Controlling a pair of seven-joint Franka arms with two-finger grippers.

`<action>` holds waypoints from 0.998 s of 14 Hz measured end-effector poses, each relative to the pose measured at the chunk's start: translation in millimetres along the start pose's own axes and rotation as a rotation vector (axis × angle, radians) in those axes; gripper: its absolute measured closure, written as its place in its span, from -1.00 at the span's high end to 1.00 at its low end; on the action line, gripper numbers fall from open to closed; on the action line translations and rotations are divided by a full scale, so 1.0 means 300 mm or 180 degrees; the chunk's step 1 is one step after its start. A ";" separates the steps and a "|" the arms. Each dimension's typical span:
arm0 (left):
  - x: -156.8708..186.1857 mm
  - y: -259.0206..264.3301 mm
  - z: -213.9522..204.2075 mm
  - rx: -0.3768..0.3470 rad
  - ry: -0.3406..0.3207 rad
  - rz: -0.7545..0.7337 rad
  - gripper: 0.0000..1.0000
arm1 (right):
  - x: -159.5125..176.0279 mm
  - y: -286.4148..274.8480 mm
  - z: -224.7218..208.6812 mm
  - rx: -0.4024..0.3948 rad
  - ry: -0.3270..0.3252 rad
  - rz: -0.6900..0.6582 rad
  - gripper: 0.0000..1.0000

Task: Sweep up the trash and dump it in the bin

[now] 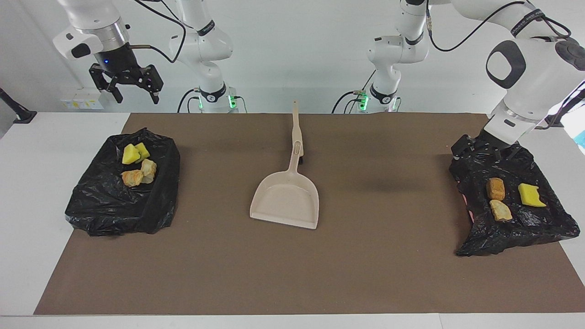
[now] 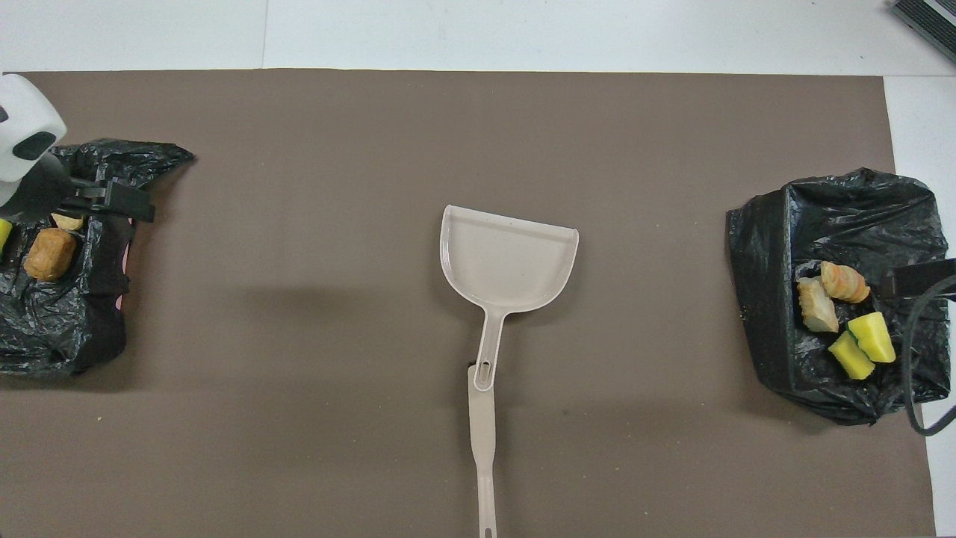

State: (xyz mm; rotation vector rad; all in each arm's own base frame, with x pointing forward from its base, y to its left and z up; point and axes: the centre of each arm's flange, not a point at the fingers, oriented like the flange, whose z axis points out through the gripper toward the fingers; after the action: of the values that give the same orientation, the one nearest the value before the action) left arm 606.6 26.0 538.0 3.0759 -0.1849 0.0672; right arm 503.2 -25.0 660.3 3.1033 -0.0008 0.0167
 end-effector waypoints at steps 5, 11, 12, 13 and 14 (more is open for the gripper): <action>-0.058 0.034 -0.103 0.0098 -0.0058 -0.0185 1.00 | 0.000 -0.026 -0.003 -0.0005 0.0005 -0.0049 1.00; -0.187 0.079 -0.311 0.0154 -0.0051 -0.0215 1.00 | -0.001 -0.022 -0.004 -0.0007 0.0007 -0.0088 1.00; -0.201 0.068 -0.326 0.0155 -0.0049 -0.0231 1.00 | 0.000 -0.016 -0.007 -0.0007 0.0014 -0.0104 1.00; -0.206 0.056 -0.331 0.0158 -0.0044 -0.0239 1.00 | 0.001 -0.011 -0.010 -0.0007 0.0019 -0.0115 1.00; -0.209 0.039 -0.331 0.0162 -0.0046 -0.0248 1.00 | 0.004 -0.010 -0.011 -0.0008 0.0021 -0.0124 1.00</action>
State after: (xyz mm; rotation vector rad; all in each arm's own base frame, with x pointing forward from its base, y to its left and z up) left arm 539.2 27.9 634.9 3.1313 -0.0650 0.0468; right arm 504.4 -21.9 663.4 3.1000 0.0596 0.0256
